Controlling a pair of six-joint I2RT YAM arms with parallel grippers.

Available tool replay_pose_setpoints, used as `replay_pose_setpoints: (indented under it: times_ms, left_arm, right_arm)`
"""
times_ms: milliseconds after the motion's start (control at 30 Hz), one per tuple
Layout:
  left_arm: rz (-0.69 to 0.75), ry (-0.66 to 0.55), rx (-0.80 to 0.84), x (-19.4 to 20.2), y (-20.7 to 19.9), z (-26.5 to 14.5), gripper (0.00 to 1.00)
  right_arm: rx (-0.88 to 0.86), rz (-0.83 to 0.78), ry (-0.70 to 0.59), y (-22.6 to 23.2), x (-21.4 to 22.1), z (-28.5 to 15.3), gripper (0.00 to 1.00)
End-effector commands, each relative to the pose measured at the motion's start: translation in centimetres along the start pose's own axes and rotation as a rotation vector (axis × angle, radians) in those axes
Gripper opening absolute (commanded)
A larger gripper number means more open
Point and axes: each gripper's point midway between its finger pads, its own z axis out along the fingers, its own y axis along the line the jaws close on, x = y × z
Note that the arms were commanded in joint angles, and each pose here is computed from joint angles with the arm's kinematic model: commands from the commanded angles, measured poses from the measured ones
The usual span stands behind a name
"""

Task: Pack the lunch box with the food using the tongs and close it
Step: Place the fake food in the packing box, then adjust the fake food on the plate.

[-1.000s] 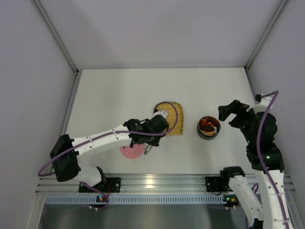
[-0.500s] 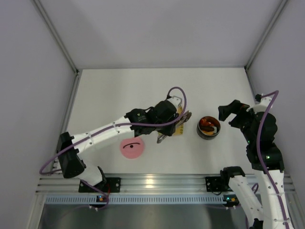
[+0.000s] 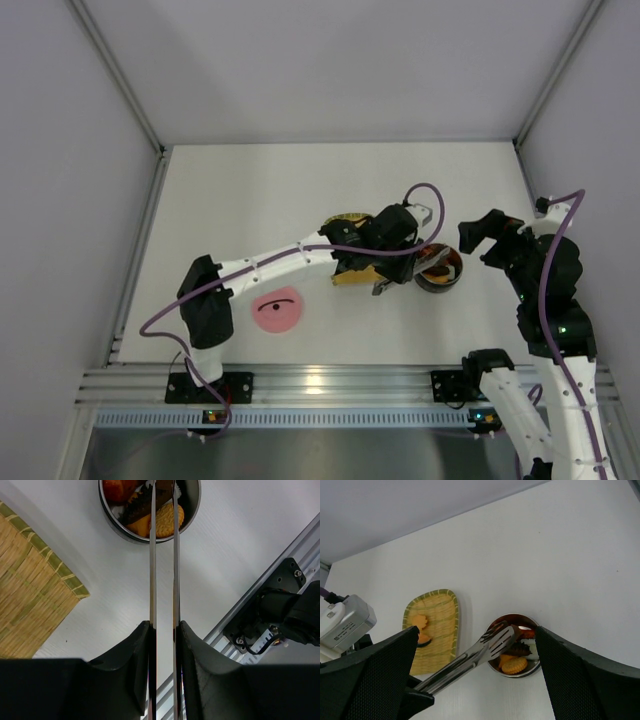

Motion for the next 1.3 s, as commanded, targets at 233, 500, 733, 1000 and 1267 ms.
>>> replay_pose_setpoints:
  times_ms: [233,500,733,1000,1267]
  left_arm:
    - [0.028,-0.078,0.054,-3.0,-1.9,0.3,0.34]
    - [0.026,-0.077,0.034,-3.2,-1.6,0.5,0.38]
    - [0.031,-0.098,-0.005,-3.6,-1.0,0.1,0.42]
    - [0.030,-0.138,-0.021,-4.5,-0.8,-1.7,0.43]
    - [-0.040,-0.248,-0.241,-3.6,4.3,-8.4,0.45]
  right_arm:
    - [0.010,-0.010,-0.022,0.0,-1.1,-0.7,0.98]
    - [0.014,-0.017,-0.025,-0.1,-1.2,-0.8,0.98]
    - [0.013,-0.015,-0.023,0.0,-1.3,-0.7,0.98]
    - [0.013,-0.018,-0.024,0.0,-1.4,-0.7,0.98]
    - [0.003,-0.017,-0.024,0.2,-1.5,-0.6,0.98]
